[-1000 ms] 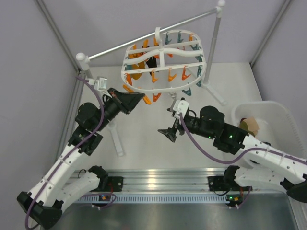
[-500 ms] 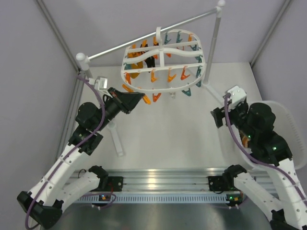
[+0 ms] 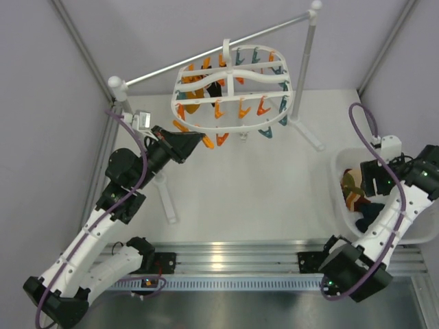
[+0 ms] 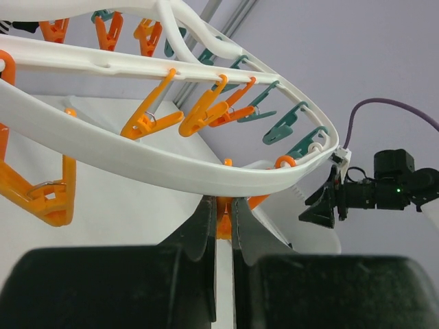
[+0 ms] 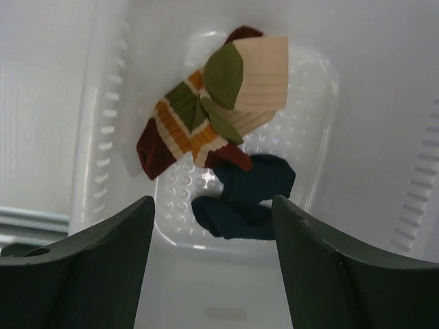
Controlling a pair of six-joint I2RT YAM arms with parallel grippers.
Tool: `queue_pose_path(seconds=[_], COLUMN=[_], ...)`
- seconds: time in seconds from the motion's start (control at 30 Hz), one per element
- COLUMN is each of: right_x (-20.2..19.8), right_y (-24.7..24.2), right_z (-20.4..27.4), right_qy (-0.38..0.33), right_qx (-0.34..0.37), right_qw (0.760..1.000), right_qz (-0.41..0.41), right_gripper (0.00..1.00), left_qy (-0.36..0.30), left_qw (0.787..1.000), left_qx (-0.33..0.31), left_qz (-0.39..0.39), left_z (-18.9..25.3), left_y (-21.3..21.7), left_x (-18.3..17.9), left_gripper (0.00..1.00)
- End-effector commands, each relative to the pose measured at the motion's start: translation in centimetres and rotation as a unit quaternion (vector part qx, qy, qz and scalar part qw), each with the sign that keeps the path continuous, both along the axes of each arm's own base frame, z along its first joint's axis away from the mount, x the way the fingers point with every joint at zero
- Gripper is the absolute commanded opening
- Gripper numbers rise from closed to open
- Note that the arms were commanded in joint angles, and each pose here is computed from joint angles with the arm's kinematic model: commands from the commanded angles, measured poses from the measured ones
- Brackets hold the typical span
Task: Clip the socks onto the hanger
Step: Pick up the sock from the bin.
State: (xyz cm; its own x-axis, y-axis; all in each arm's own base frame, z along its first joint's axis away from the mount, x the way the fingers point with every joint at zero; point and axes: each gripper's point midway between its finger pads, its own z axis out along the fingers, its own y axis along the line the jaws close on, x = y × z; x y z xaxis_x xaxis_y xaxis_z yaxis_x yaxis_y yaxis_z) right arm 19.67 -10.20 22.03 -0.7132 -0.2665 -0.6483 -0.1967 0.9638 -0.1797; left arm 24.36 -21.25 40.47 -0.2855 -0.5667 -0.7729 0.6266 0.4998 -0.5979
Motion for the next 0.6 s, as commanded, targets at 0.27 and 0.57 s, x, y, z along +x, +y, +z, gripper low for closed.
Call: queue_pose_path(seconds=[0.27, 0.57], right_x=[-3.2, -1.5], right_y=[-2.1, -5.1], right_z=[-8.7, -12.7], right_qy=[0.118, 0.11], right_qx=[0.03, -0.007], right_qw=[0.987, 0.99], right_qz=[0.108, 0.083], right_gripper=[0.59, 0.55], left_qy=[-0.024, -0.022], left_qw=[0.999, 1.0], left_qx=[-0.018, -0.008], left_qz=[0.014, 0.01], left_z=[1.4, 1.3], left_y=[0.4, -0.1], left_x=[0.6, 1.1], left_gripper=[0.0, 0.0])
